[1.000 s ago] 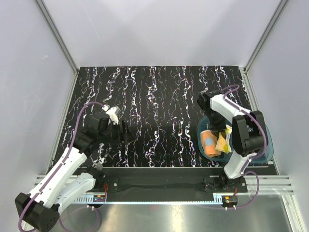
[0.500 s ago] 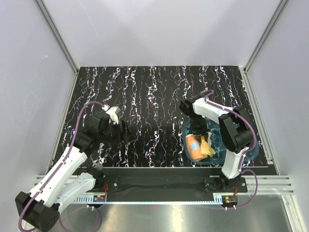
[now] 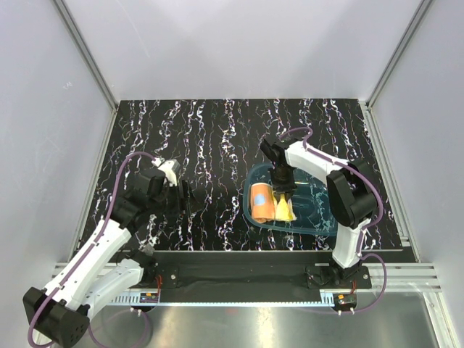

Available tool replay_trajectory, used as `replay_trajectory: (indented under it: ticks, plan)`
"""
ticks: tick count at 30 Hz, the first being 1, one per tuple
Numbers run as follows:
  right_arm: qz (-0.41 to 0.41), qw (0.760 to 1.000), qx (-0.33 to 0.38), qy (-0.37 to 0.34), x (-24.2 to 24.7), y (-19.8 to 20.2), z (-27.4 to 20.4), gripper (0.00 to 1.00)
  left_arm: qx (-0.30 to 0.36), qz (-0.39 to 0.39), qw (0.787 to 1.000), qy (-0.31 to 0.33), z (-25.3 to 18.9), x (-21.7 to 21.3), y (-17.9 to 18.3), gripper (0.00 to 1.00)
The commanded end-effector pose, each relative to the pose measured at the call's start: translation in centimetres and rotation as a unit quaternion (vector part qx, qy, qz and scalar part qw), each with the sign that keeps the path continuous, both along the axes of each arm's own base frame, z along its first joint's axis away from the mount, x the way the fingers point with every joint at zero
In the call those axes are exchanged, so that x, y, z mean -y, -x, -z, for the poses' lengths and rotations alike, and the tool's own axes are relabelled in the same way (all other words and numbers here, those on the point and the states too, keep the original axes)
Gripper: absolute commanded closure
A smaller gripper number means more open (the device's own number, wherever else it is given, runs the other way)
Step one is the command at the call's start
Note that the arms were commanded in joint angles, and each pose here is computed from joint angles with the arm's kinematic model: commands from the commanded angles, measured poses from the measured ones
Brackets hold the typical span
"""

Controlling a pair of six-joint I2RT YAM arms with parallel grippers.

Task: Roll the towels
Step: Place the rolled towel into the container

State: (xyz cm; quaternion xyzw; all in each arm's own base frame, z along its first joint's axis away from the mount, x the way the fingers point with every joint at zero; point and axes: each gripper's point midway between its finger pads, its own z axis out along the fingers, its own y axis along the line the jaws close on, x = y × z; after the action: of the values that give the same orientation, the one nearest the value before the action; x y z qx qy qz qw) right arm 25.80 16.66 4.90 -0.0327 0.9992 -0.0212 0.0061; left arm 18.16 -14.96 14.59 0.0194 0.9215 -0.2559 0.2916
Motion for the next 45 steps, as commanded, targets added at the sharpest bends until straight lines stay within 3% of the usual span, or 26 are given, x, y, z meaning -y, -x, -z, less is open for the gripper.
replay_trajectory:
  ticks: [1,6,7,8,12,15,21,29,38,41,45]
  plan:
    - [-0.010,0.999,-0.005,-0.034,-1.2,0.5,0.2,1.00,0.028,-0.009,1.000,0.003,-1.9,0.1,-1.2,0.27]
    - [-0.009,0.998,0.004,-0.066,-2.5,0.0,-0.2,1.00,0.026,-0.012,1.000,0.001,-1.8,0.0,-1.3,0.27]
    - [-0.009,0.998,0.005,-0.064,-2.4,0.0,-0.2,0.95,0.027,-0.012,1.000,0.001,-1.8,0.0,-1.3,0.27]
    - [-0.008,0.998,0.006,-0.060,-2.3,-0.1,-0.2,0.76,0.028,-0.013,1.000,0.001,-1.9,0.0,-1.3,0.27]
    - [-0.006,0.999,0.022,-0.042,-1.6,-0.5,-1.1,0.40,0.028,-0.015,0.999,0.000,-1.8,-0.1,-1.3,0.27]
    - [-0.004,0.999,0.028,-0.046,-1.7,-0.5,-2.0,0.33,0.030,-0.016,0.999,-0.001,-1.9,-0.1,-1.4,0.27]
    - [0.004,0.998,0.054,-0.045,-1.3,-0.8,-4.9,0.30,0.028,-0.018,0.999,-0.003,-1.8,-0.1,-1.4,0.26]
    - [0.011,0.990,0.121,-0.070,-1.3,-1.7,-10.5,0.16,0.035,-0.023,0.999,-0.002,-2.1,-0.3,-1.5,0.27]
    - [0.045,0.937,0.276,-0.210,-2.3,-1.1,-17.1,0.07,0.055,-0.042,0.998,-0.006,-2.9,-1.0,-1.7,0.27]
    - [0.036,0.919,0.304,-0.247,-2.4,-0.2,-17.7,0.03,0.075,-0.064,0.995,-0.012,-3.5,-1.8,-2.1,0.27]
    - [0.033,0.917,0.312,-0.247,-1.7,0.7,-17.7,0.02,0.089,-0.084,0.992,-0.020,-3.9,-2.5,-2.6,0.27]
